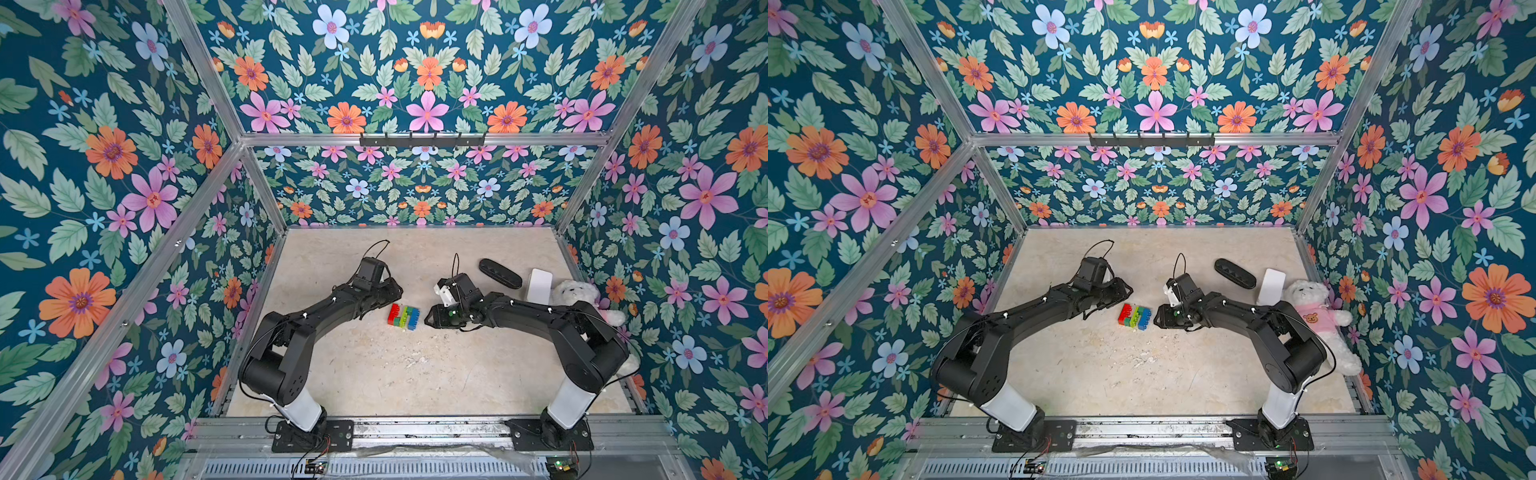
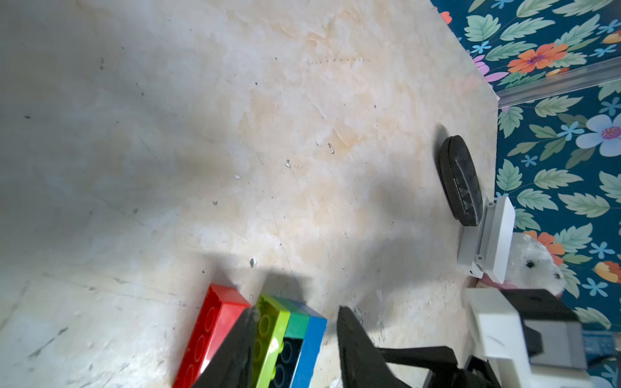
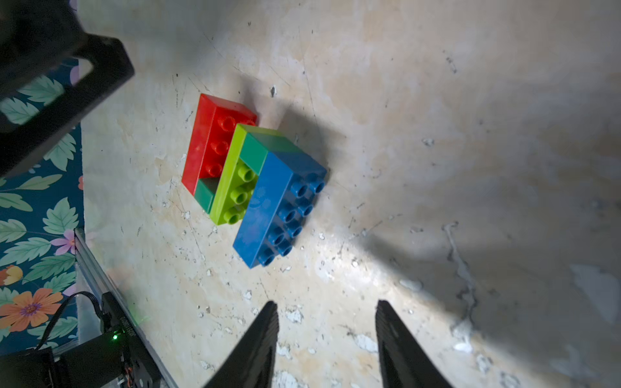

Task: Assemble the number 5 with lego
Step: Assemble the lego brick with the lego brick, then adjust the lego brick at the center of the board.

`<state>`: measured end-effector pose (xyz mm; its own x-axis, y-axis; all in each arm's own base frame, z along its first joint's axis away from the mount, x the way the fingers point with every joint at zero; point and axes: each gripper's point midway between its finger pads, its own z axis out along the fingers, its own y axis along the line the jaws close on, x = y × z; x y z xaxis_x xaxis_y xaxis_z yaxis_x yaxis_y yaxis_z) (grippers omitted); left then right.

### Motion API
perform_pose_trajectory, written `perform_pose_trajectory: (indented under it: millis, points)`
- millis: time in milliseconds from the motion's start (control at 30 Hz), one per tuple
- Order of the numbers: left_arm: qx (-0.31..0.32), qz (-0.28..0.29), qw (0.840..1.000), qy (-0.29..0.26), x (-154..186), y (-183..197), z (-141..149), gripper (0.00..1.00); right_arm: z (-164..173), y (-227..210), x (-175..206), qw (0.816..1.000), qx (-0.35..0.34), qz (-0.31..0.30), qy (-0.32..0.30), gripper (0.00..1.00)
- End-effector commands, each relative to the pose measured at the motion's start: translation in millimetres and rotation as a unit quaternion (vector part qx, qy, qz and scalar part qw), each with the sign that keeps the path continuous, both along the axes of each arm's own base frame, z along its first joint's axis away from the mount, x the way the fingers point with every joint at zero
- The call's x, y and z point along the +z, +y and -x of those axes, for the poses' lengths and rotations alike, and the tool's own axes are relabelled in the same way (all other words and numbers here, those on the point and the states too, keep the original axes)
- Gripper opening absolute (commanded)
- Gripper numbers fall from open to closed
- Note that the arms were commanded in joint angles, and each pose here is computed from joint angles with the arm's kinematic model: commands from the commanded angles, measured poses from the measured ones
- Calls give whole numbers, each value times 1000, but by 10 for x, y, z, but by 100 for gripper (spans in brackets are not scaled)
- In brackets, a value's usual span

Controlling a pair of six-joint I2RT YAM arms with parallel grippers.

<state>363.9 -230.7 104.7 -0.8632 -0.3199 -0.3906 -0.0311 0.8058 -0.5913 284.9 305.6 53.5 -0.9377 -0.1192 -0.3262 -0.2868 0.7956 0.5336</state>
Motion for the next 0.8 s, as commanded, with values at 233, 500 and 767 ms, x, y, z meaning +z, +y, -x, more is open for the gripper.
perform_pose_trajectory:
  millis: [233,500,767]
  points:
    - [14,-116,993,11,-415,606,397,20,76,8,209,998,-29,-39,-39,49]
    - [-5,-127,992,6,-675,563,331,19,239,-38,151,998,-34,-52,-29,48]
    - [-9,-128,992,3,-772,530,276,19,536,389,86,995,12,-103,-10,47]
